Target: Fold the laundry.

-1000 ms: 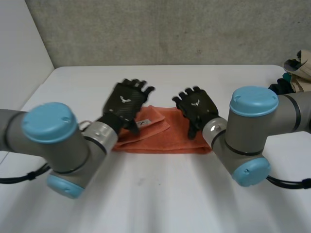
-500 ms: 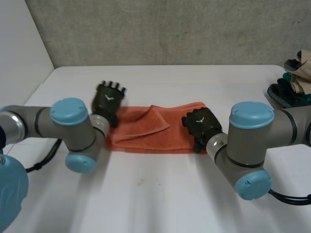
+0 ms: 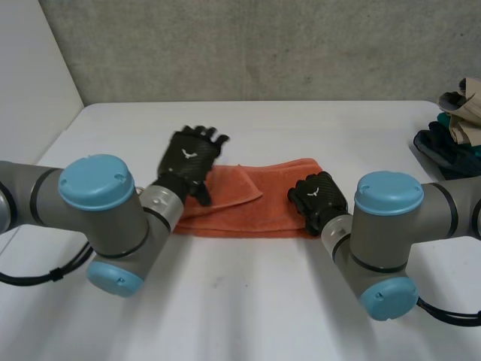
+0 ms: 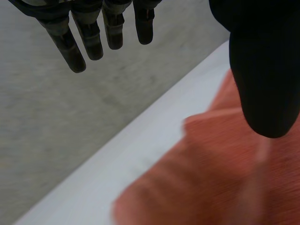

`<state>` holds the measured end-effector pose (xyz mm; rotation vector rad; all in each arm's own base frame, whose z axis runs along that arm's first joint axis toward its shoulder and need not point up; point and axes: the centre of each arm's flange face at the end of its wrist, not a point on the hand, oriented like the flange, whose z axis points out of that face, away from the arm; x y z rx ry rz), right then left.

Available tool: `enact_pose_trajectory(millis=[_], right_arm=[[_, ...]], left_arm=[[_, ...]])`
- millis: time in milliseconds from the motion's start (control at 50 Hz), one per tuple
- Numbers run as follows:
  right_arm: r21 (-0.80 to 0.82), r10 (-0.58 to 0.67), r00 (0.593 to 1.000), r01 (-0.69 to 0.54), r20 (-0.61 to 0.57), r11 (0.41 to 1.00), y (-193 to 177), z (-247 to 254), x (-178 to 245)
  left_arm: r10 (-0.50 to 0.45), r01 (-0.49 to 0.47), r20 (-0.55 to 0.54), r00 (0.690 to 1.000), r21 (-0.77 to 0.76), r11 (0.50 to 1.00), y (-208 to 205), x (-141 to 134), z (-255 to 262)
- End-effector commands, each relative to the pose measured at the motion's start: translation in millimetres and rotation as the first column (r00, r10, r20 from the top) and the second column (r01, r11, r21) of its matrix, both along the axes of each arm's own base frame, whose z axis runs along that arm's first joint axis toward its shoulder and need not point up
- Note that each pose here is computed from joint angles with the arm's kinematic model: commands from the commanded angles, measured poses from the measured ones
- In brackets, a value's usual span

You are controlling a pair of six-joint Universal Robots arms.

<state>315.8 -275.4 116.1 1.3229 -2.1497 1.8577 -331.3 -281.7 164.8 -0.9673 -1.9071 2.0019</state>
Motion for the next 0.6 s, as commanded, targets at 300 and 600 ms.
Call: enact_pose_trajectory(millis=[300, 600], right_arm=[[-0.089, -0.053, 0.994, 0.045, -0.096, 0.995, 1.7, -2.7, -18.0], [-0.349, -0.116, 0.878, -0.061, -0.464, 0.935, -15.6, 30.7, -39.7]], left_arm=[[0.319, -0.307, 0.193, 0.928, -0.090, 0.947, -75.5, 28.8, -43.0], [0.242, -0.241, 0.106, 0.964, -0.021, 0.970, 14.7, 44.0, 15.3]])
